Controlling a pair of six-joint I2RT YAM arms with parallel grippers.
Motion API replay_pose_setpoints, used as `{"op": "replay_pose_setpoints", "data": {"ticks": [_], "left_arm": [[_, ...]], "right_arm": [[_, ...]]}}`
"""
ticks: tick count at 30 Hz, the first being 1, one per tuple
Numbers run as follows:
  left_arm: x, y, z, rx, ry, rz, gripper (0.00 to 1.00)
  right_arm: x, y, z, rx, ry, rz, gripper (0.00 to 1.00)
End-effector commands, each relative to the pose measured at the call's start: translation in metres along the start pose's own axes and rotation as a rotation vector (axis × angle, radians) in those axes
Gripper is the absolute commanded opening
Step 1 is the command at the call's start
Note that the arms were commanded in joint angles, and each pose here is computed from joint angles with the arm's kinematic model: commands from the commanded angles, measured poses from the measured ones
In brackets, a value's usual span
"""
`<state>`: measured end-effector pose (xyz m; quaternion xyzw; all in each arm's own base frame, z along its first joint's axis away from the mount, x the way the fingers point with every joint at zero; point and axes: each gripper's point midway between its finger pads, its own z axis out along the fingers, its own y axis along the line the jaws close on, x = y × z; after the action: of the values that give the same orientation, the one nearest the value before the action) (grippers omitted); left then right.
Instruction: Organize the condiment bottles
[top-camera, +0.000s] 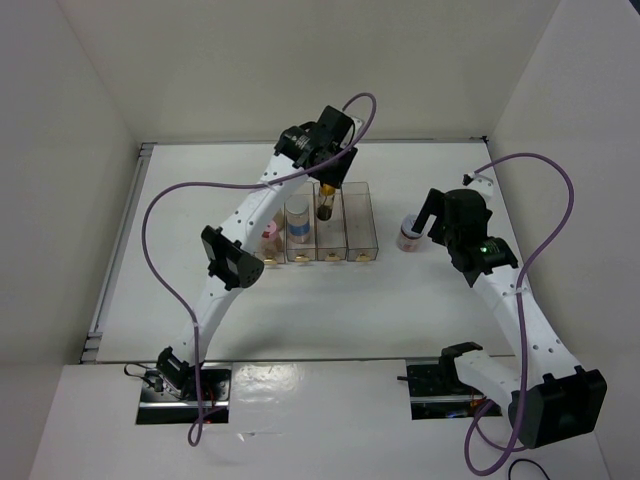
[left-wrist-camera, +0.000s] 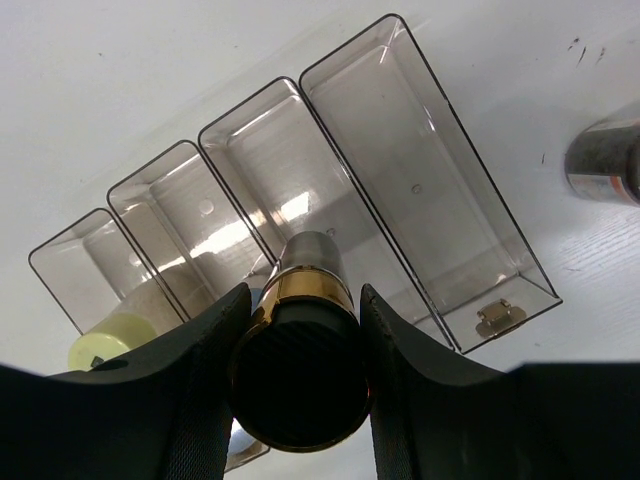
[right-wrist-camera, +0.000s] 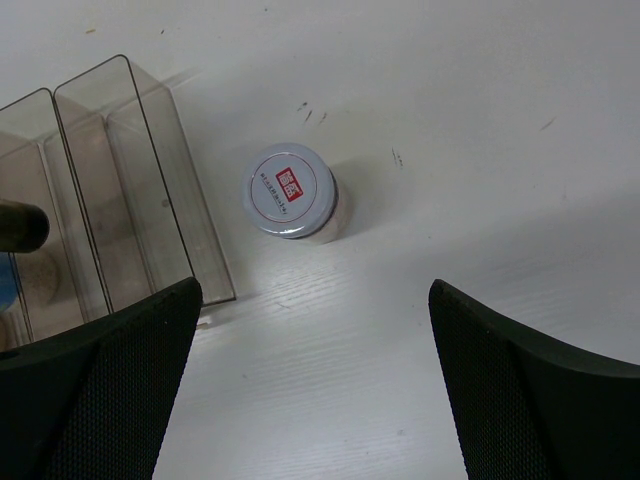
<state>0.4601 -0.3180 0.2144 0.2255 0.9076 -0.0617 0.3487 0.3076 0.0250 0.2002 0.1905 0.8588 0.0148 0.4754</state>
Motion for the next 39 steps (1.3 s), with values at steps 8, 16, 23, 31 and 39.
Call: {"op": "replay_pose_setpoints", "data": {"ticks": [8, 16, 23, 31, 39], "left_arm": [[-0.005, -0.007, 0.009, 0.022, -0.023, -0.026, 0.46], [-0.003, -0.014, 0.021, 0.054, -0.018, -0.025, 0.46], [0.000, -0.016, 0.029, 0.062, -0.012, -0.025, 0.46], [0.004, -0.019, 0.036, 0.070, 0.000, -0.024, 0.48], [0.006, -0.015, 0.041, 0.072, 0.010, -0.029, 0.50]], "right_arm": [[-0.004, -0.001, 0.002, 0.006, -0.020, 0.005, 0.98], [-0.002, -0.001, 0.004, 0.010, -0.012, 0.002, 0.98], [0.002, -0.001, 0.009, 0.018, 0.005, -0.005, 0.98], [0.002, -0.001, 0.009, 0.018, 0.005, -0.005, 0.98], [0.000, 0.000, 0.010, 0.018, 0.005, -0.005, 0.98]]}}
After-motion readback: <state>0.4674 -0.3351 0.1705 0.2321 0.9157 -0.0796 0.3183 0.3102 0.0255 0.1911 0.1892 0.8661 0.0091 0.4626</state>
